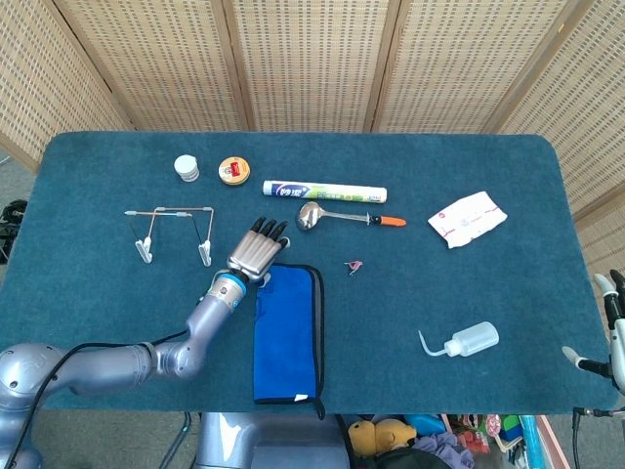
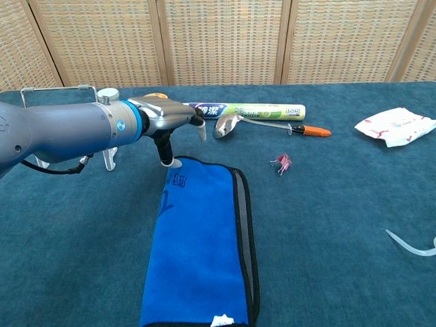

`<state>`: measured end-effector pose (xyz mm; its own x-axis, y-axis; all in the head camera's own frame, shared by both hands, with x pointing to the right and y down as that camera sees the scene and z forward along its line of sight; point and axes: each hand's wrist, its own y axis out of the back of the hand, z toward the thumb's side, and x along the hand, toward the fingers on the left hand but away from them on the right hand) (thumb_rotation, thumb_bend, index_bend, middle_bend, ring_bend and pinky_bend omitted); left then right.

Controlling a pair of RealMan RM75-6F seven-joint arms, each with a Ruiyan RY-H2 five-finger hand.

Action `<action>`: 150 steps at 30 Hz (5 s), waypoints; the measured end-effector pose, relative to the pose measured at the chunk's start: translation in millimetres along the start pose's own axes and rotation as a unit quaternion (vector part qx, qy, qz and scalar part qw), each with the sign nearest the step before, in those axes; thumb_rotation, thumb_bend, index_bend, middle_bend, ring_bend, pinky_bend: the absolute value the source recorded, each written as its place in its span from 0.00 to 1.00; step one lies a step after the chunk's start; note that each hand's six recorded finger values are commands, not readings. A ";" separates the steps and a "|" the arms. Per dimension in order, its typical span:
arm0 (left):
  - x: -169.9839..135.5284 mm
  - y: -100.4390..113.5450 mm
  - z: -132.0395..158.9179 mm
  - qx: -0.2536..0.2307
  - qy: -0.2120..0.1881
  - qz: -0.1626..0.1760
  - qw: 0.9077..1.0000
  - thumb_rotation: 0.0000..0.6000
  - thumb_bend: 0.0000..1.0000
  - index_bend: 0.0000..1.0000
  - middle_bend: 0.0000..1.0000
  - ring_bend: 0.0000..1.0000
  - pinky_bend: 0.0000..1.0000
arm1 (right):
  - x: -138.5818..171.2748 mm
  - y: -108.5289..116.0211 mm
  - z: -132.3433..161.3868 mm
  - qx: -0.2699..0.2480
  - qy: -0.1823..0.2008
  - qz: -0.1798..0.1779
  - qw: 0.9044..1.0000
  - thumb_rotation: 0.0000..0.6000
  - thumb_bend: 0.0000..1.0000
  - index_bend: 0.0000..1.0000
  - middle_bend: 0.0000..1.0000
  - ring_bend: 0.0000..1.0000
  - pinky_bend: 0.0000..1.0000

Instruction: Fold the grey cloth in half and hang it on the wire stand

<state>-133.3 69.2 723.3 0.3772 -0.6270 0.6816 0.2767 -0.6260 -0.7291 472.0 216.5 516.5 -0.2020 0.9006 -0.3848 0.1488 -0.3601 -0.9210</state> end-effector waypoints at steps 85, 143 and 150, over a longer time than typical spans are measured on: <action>3.9 -28.5 3.6 -0.037 0.027 -0.013 0.999 1.00 0.71 0.80 0.00 0.00 0.00 | 0.3 2.3 -0.1 -0.009 0.003 0.003 1.000 1.00 0.00 0.00 0.00 0.00 0.00; -84.6 173.2 -200.9 -0.142 0.184 0.163 0.959 1.00 0.90 0.79 0.00 0.00 0.00 | 9.9 5.0 10.2 -0.020 0.028 0.007 0.999 1.00 0.00 0.00 0.00 0.00 0.00; -108.7 168.9 -230.6 -0.162 0.203 0.165 0.952 1.00 0.90 0.79 0.00 0.00 0.00 | 13.0 5.3 13.8 -0.021 0.038 0.008 0.999 1.00 0.00 0.00 0.00 0.00 0.00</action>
<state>-331.3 -75.3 540.6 0.0065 -0.9005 0.4348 -0.1093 -0.4329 -0.8948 456.8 222.9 505.8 -0.1250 0.9112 -0.3927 0.1923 -0.3660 -0.9105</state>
